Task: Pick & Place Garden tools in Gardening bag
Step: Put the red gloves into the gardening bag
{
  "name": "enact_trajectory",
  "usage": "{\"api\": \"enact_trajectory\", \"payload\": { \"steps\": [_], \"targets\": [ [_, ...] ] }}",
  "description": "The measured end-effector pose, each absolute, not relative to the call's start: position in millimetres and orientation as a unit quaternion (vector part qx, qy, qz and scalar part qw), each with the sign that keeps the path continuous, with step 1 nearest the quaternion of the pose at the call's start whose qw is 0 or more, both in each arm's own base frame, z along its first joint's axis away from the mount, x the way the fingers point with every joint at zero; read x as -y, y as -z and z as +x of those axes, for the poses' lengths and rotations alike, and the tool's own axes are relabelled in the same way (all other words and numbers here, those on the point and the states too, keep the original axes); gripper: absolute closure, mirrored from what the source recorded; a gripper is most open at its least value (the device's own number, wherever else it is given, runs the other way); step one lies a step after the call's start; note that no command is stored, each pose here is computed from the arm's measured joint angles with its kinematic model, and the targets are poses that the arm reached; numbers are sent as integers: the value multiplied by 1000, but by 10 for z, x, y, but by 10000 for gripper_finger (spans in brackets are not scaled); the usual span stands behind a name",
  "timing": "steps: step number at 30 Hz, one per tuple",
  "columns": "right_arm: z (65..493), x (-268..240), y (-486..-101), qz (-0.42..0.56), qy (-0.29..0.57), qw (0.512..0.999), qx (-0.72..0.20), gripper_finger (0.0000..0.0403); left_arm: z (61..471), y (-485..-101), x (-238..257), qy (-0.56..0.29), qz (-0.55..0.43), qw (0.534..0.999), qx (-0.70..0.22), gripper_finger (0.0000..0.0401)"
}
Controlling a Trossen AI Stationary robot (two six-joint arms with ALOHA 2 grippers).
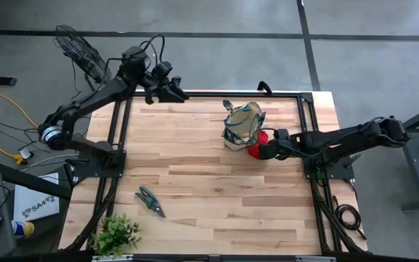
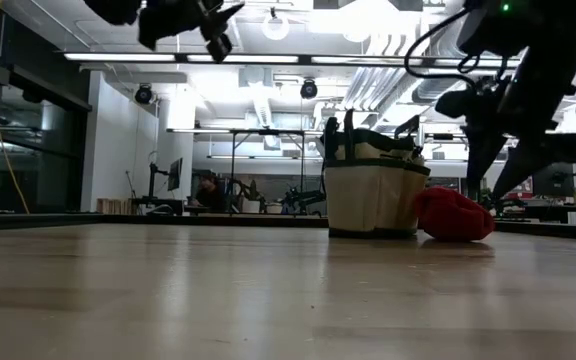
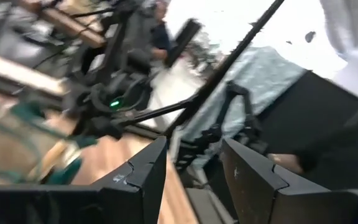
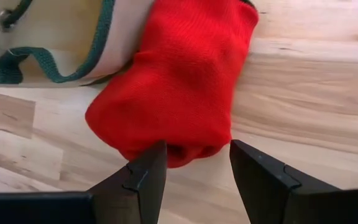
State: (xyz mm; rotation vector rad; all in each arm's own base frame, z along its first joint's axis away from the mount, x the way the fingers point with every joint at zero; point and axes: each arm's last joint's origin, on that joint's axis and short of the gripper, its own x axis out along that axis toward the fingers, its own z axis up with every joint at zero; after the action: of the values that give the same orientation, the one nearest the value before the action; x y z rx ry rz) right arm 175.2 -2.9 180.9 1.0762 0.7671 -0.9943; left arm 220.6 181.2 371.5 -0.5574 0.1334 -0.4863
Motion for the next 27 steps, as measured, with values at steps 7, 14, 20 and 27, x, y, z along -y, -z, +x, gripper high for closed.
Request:
{"api": "enact_trajectory", "payload": {
  "steps": [7, 14, 20, 27],
  "targets": [
    [1742, 72, -1672, 490, 435, 681, -326, 233, 2022, -3660, -1499, 177, -254, 944, -116, 249],
    [1714, 160, -1577, 485, 439, 685, -320, 233, 2112, -3692, -1142, 181, -237, 944, -142, 249],
    [1720, 221, -1467, 503, 413, 699, -297, 233, 2224, -3667, -932, 171, -231, 944, -163, 249],
    [1675, 252, -1373, 500, 412, 702, -296, 238, 2243, -3686, -758, 148, -242, 943, -176, 249]
  ]
}}
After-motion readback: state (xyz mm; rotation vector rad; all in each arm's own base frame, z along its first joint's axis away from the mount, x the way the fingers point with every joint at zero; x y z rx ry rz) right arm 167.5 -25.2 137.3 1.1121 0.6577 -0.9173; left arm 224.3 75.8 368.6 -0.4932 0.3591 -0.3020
